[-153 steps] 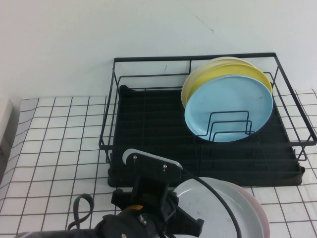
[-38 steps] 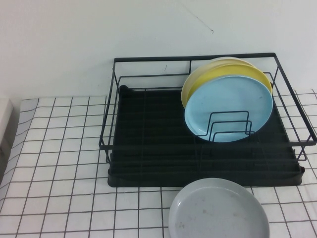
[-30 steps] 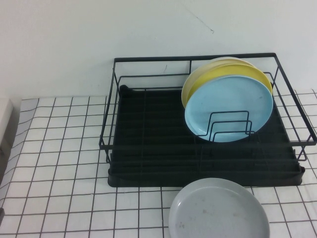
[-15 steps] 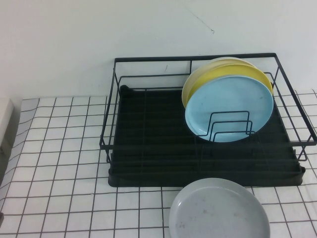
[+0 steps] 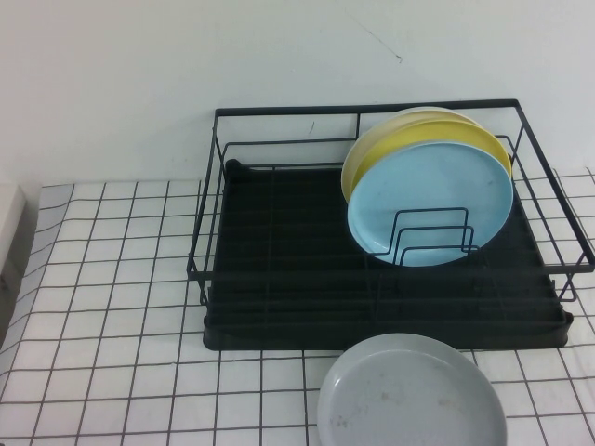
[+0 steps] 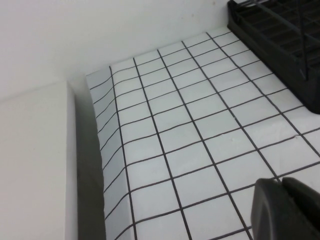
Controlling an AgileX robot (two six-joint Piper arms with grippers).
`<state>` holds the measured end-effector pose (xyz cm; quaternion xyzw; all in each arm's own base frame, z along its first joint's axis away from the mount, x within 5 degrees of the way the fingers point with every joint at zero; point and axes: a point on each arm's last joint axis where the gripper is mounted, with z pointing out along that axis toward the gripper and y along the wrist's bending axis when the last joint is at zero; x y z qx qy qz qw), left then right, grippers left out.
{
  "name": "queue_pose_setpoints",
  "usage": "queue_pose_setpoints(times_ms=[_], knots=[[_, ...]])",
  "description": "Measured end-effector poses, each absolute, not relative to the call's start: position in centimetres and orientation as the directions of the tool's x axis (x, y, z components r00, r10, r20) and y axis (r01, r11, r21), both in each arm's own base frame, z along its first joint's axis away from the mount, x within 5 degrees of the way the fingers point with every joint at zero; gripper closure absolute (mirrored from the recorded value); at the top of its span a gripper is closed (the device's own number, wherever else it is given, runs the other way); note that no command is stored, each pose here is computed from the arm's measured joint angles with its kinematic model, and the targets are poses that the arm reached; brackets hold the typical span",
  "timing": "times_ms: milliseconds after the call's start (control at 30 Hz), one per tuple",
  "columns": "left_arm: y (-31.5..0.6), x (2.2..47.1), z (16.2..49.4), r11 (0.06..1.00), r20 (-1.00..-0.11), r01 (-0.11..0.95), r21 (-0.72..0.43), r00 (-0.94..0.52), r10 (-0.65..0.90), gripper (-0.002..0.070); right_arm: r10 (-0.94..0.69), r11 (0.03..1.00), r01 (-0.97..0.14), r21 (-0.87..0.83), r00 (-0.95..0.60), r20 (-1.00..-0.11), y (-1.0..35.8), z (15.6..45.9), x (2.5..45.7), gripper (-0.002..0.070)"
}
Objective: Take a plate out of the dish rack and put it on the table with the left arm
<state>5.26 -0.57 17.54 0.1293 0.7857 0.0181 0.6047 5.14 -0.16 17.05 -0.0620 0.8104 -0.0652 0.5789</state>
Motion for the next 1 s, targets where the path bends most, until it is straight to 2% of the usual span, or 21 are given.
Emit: queue_pose_setpoints(times_ms=[200,1000], knots=[[-0.34,5.28,17.53,0.982,-0.952,0.124,0.142,-0.253,0.170,0.0677,-0.172,0.985,-0.024,-0.174,-0.322,-0.931,-0.16,17.05,5.14,0.0679],[-0.38,5.26,17.55,0.988,-0.957,0.116,0.100,-0.260,0.127,0.0677,-0.159,0.987,-0.019,-0.162,-0.322,-0.933,-0.16,17.05,5.14,0.0679]])
